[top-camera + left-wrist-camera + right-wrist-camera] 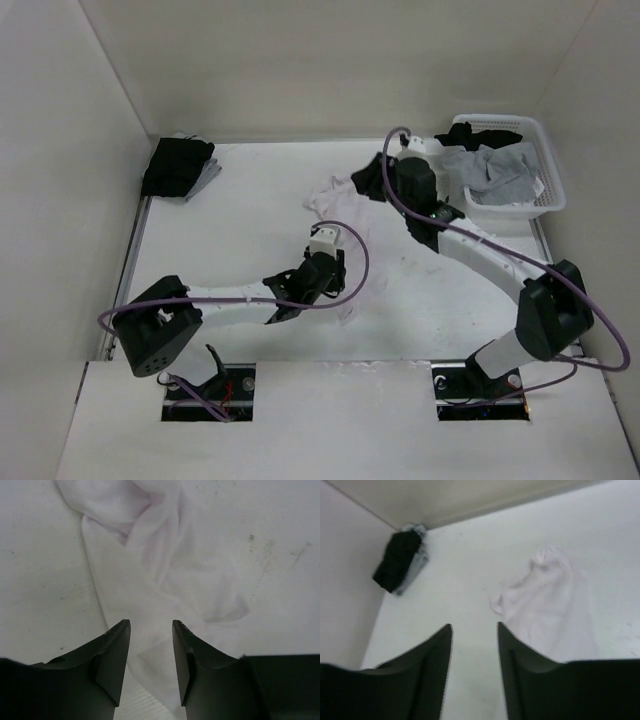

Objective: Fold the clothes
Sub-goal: Flatten the tank top out

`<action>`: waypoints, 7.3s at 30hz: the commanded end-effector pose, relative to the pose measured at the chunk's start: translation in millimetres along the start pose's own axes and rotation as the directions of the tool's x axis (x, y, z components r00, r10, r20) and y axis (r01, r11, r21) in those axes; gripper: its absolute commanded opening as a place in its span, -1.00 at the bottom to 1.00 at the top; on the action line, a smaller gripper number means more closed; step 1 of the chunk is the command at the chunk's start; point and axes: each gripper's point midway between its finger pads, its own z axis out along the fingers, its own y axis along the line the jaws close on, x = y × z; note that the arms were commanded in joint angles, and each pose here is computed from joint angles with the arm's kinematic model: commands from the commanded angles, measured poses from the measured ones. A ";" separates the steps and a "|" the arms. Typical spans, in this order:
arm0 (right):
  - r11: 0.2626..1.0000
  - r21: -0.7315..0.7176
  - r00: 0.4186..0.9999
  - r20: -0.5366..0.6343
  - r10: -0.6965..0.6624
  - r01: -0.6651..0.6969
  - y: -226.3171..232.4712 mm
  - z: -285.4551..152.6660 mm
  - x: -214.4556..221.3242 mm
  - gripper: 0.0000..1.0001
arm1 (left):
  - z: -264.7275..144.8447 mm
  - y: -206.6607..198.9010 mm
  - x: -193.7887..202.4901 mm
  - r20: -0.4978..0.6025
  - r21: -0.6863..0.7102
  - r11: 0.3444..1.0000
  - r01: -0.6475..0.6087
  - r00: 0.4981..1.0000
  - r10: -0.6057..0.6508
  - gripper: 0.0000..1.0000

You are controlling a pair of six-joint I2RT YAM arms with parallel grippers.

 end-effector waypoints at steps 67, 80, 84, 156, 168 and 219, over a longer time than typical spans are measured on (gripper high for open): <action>0.915 0.401 0.984 -0.175 0.032 0.041 -161.0 -77.7 115.5 0.00 | -59.9 129.9 -9.0 0.162 -0.010 0.828 0.561 0.818 -0.552 -0.90; 0.926 0.143 0.850 -0.464 -0.250 0.350 -39.4 -94.3 224.7 -0.62 | -61.1 129.2 2.1 0.161 -0.002 0.831 0.556 0.821 -0.548 -0.89; 0.907 0.153 0.823 -0.497 -0.273 0.393 -39.1 -93.1 246.8 -0.44 | -60.9 127.9 3.9 0.157 0.004 0.834 0.551 0.824 -0.545 -0.89; 0.984 -0.050 0.835 0.538 -0.116 0.169 102.8 -330.6 -211.4 -1.00 | -337.7 66.6 -373.9 0.841 0.323 0.901 0.291 0.348 -0.414 -0.93; 0.982 0.067 0.909 0.370 -0.190 0.178 32.5 -94.5 -209.4 -1.00 | -146.3 132.3 -397.7 0.804 0.037 0.900 0.435 0.522 -0.286 -0.93; 0.965 -0.099 0.833 0.530 -0.156 0.243 108.1 -338.7 -248.8 -1.00 | -367.1 44.4 -412.4 0.911 0.189 0.955 0.230 0.322 -0.258 -0.98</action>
